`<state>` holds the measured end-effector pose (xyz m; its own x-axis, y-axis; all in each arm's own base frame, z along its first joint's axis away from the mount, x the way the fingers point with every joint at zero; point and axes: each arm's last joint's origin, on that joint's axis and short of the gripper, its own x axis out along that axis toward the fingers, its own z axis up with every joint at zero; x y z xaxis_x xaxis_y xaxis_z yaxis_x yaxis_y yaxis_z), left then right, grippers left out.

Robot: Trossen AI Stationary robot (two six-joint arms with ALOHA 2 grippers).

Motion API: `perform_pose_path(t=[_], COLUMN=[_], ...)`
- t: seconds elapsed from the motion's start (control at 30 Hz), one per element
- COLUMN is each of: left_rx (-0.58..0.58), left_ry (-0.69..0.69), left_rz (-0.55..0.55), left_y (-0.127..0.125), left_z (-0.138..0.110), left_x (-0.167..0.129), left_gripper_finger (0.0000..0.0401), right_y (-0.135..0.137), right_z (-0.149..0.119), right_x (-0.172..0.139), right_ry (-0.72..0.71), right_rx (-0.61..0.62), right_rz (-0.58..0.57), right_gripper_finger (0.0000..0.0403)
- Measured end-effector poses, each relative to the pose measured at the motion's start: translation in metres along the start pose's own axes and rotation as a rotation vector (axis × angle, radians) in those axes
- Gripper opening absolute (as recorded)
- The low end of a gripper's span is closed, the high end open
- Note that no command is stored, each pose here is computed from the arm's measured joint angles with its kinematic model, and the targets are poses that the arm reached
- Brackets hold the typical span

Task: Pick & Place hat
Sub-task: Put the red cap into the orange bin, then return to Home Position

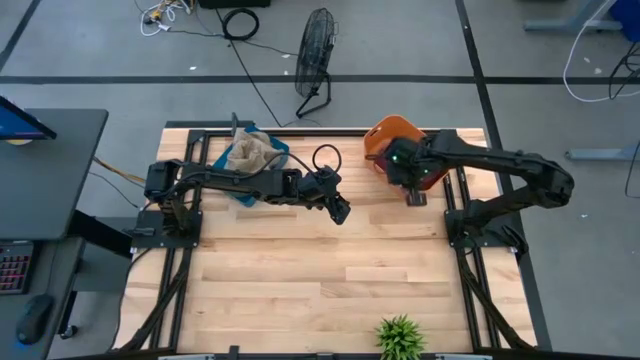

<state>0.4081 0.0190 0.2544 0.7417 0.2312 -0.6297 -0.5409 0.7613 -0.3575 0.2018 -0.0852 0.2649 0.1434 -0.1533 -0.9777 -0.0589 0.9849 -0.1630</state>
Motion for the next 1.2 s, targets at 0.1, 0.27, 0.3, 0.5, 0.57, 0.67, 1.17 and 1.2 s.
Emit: perform_pose_path(t=[0.1,0.27,0.3,0.5,0.57,0.67,1.17,1.2], left_rx=[0.0,0.005,0.005,0.005,0.005,0.006,0.066,0.08], left_ry=[0.0,0.0,0.0,0.0,0.0,0.0,-0.07,-0.078], left_rz=[0.0,0.0,0.0,0.0,0.0,0.0,-0.12,-0.125], left_y=[0.0,0.0,0.0,0.0,0.0,0.0,-0.006,-0.006], left_z=[0.0,0.0,0.0,0.0,0.0,0.0,0.026,0.029], left_x=[0.0,0.0,0.0,0.0,0.0,0.0,-0.062,-0.072], left_gripper_finger=[0.0225,0.0225,0.0225,0.0225,0.0225,0.0225,0.0225,0.0225], right_y=[0.003,0.002,0.002,-0.002,-0.002,-0.001,0.002,0.002], right_z=[-0.005,-0.018,-0.019,-0.023,-0.022,-0.021,-0.002,0.001], right_x=[0.011,0.026,0.026,0.026,0.026,0.027,-0.044,-0.056], right_ry=[0.032,0.159,0.178,0.225,0.211,0.157,-0.032,-0.08], right_rx=[0.002,0.008,0.008,0.001,-0.003,0.048,0.266,0.284], right_rz=[0.01,-0.073,-0.086,-0.153,-0.123,-0.054,-0.007,-0.013], right_gripper_finger=[0.0002,0.0002,0.0001,0.0001,0.0001,0.0001,0.0059,0.0058])
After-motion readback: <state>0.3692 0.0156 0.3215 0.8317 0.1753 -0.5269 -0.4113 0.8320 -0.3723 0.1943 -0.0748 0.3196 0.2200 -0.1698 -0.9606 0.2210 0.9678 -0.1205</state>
